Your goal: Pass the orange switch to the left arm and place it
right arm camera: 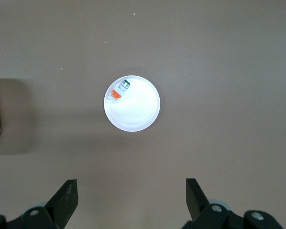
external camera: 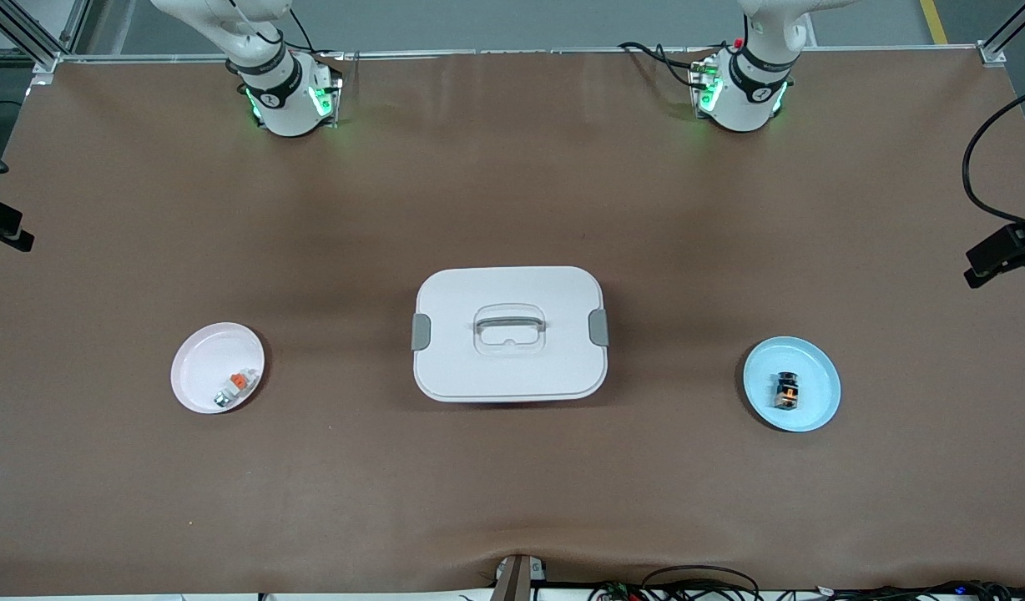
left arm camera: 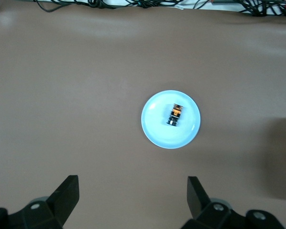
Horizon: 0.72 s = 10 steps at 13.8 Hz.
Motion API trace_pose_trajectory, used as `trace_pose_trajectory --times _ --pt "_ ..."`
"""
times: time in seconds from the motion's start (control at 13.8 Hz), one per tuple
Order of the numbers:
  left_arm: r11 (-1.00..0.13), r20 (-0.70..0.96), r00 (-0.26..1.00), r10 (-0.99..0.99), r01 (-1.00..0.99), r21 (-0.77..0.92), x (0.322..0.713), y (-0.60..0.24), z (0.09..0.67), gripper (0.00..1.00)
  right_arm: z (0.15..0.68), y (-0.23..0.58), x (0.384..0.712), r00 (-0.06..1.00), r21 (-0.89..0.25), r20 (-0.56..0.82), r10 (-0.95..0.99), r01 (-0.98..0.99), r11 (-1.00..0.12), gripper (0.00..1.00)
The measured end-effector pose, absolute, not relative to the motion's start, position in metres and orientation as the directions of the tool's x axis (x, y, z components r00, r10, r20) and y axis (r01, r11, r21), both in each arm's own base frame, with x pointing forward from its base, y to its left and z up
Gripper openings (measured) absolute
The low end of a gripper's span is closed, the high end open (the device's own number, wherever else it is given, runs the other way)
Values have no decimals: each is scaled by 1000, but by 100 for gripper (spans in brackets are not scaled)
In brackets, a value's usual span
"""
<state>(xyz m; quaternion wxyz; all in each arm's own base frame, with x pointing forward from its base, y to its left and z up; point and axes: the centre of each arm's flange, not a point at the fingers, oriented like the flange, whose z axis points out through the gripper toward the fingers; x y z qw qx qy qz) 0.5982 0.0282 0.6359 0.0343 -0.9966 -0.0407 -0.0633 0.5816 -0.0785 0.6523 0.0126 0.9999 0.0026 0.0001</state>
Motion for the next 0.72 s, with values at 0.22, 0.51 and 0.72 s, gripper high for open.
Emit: trace_pose_trajectory --times 0.22,0.51,0.72 --pt "-995 119 990 77 84 -51 589 24 645 100 650 -79 579 1000 21 -23 4 4 -1000 100" --pt "-999 99 995 27 32 -44 569 -11 659 100 650 -78 579 1000 14 -19 -11 -11 -1000 100" --pt "-999 80 997 -2 2 -51 548 -32 659 100 652 -76 579 992 10 -10 -128 -128 -992 100"
